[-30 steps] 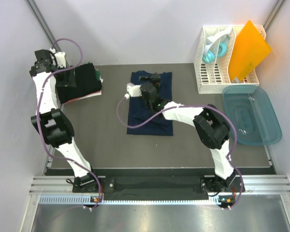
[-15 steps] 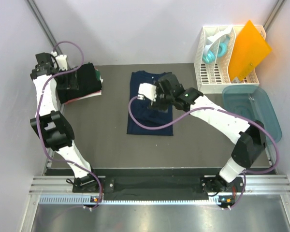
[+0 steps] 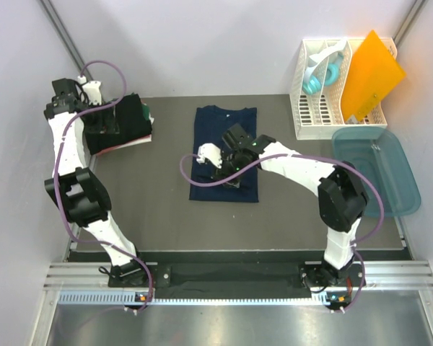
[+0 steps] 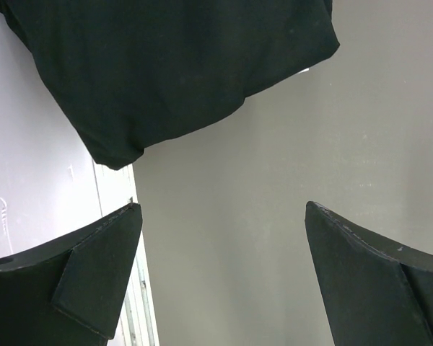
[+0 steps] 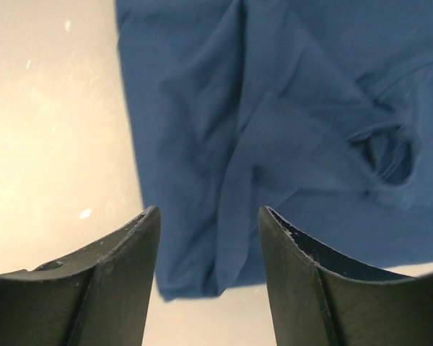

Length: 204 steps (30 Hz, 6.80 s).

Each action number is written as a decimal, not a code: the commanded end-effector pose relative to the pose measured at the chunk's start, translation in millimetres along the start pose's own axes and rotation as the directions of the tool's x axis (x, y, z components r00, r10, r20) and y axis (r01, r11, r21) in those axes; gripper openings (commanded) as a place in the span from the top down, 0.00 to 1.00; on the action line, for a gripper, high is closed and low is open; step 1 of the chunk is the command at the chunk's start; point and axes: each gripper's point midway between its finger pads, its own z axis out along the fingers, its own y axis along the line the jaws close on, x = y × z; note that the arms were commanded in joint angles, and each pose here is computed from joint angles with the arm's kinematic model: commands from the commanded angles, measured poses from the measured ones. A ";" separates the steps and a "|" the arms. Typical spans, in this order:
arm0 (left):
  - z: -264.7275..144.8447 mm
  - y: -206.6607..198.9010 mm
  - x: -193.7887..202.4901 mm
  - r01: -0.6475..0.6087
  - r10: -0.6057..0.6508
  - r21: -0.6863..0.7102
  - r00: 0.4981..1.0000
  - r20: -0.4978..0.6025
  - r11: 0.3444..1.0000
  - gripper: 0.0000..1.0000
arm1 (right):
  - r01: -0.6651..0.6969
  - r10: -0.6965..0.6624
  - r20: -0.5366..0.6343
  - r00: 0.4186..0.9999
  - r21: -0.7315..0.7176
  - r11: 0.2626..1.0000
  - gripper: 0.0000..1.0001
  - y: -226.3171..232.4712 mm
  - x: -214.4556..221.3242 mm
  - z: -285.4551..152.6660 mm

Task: Fold and stack the t-shirts
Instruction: Fold the folded rectangular tshirt in 1/3 of the way

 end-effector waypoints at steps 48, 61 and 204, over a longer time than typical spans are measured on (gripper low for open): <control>-14.2 -8.1 -14.2 -0.011 0.009 0.024 0.998 0.057 1.000 0.01 | 0.138 0.052 -0.227 0.973 0.741 0.657 0.69 -151.0 37.8 -49.8; -12.8 -9.1 -9.6 -0.011 0.009 0.031 0.999 0.047 0.999 0.01 | 0.160 0.256 -0.259 0.931 0.922 0.352 0.39 -206.4 72.7 -107.7; 65.7 -350.6 58.0 -0.871 0.863 0.020 0.490 0.127 0.491 0.76 | -0.002 0.188 -0.172 0.967 0.733 0.681 0.76 -142.6 108.6 -180.3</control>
